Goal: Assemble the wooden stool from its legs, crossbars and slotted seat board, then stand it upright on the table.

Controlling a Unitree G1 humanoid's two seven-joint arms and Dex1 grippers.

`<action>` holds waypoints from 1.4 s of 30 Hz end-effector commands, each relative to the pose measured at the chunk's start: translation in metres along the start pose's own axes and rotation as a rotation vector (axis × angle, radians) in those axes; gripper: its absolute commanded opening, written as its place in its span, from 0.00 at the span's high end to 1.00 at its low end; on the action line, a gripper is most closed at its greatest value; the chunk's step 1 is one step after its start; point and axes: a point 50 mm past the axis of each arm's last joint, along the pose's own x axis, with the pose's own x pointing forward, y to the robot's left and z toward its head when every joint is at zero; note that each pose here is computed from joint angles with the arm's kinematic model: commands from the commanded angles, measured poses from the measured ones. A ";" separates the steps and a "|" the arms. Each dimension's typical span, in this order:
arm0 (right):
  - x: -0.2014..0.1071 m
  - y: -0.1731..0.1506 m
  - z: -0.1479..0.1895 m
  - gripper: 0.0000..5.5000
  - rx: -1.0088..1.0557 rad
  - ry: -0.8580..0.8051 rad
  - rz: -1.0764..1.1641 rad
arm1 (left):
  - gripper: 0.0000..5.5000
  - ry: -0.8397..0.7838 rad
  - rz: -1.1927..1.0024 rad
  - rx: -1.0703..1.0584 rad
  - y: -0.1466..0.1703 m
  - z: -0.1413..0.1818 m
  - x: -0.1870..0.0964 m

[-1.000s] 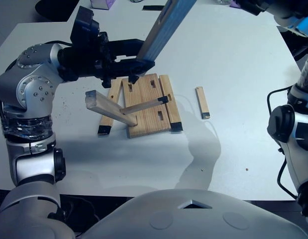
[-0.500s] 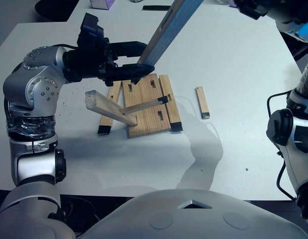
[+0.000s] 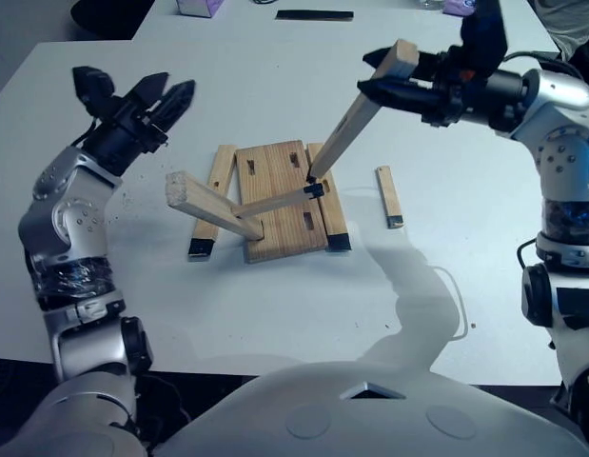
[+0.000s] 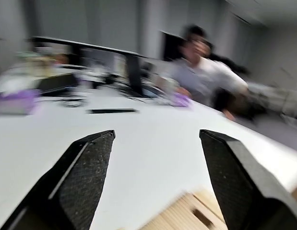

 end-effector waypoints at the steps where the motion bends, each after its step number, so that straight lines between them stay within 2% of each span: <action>1: 0.000 0.012 -0.013 0.63 -0.018 0.042 0.061 | 0.41 -0.066 0.162 -0.073 0.006 -0.008 -0.005; 9: 0.004 0.023 -0.023 0.63 -0.004 0.056 0.125 | 0.41 -0.079 0.193 -0.105 0.002 -0.016 -0.007; 20: 0.002 0.024 -0.035 0.63 -0.020 0.165 0.243 | 0.41 -0.090 0.216 -0.129 -0.001 -0.025 -0.013; 42: 0.006 0.028 -0.030 0.63 -0.099 0.284 0.402 | 0.41 -0.110 0.264 -0.151 -0.010 -0.038 -0.025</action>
